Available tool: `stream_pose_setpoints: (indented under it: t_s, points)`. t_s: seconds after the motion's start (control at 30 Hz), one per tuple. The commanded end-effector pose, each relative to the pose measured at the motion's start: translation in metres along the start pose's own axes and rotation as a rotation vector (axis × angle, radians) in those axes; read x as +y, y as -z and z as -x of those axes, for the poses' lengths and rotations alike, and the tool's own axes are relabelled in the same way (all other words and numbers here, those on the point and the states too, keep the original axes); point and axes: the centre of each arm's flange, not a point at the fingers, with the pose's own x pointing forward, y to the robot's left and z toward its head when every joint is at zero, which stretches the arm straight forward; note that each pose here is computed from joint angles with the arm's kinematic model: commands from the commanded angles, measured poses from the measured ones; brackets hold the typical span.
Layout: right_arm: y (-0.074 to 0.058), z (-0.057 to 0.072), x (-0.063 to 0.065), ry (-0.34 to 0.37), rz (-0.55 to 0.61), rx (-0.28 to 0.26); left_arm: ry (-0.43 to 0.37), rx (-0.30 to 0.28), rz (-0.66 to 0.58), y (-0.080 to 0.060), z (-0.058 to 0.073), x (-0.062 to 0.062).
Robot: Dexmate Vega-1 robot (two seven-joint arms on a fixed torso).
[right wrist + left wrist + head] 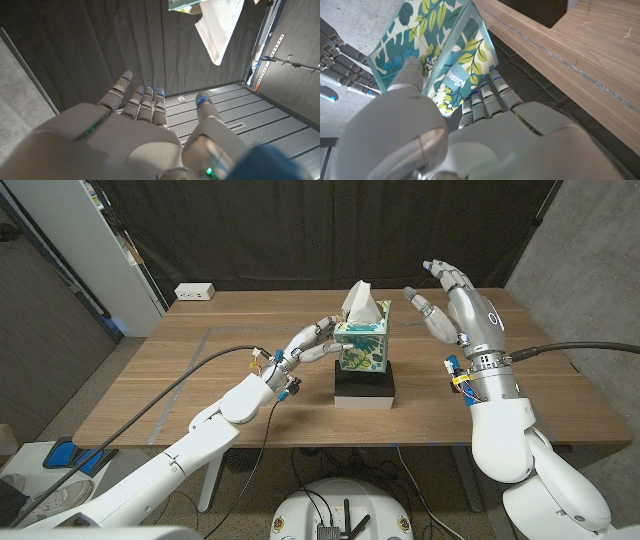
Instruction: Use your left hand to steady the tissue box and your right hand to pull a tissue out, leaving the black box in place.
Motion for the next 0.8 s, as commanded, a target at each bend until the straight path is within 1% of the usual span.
stream_pose_setpoints:
  t_s: [0.03,0.4,0.63,0.8]
  points:
    - [-0.013,-0.005,0.002,-0.035,0.004,-0.044,0.006,-0.018,0.0,-0.001,0.0,-0.001]
    - [-0.022,-0.01,0.005,-0.046,0.006,-0.086,0.012,-0.028,0.002,-0.001,-0.002,-0.001]
    - [-0.028,-0.018,0.01,-0.063,0.016,-0.111,0.011,-0.023,0.007,0.002,-0.003,0.0]
    - [-0.031,-0.024,0.014,-0.079,0.0,-0.126,0.004,-0.022,0.012,0.004,-0.003,0.002]
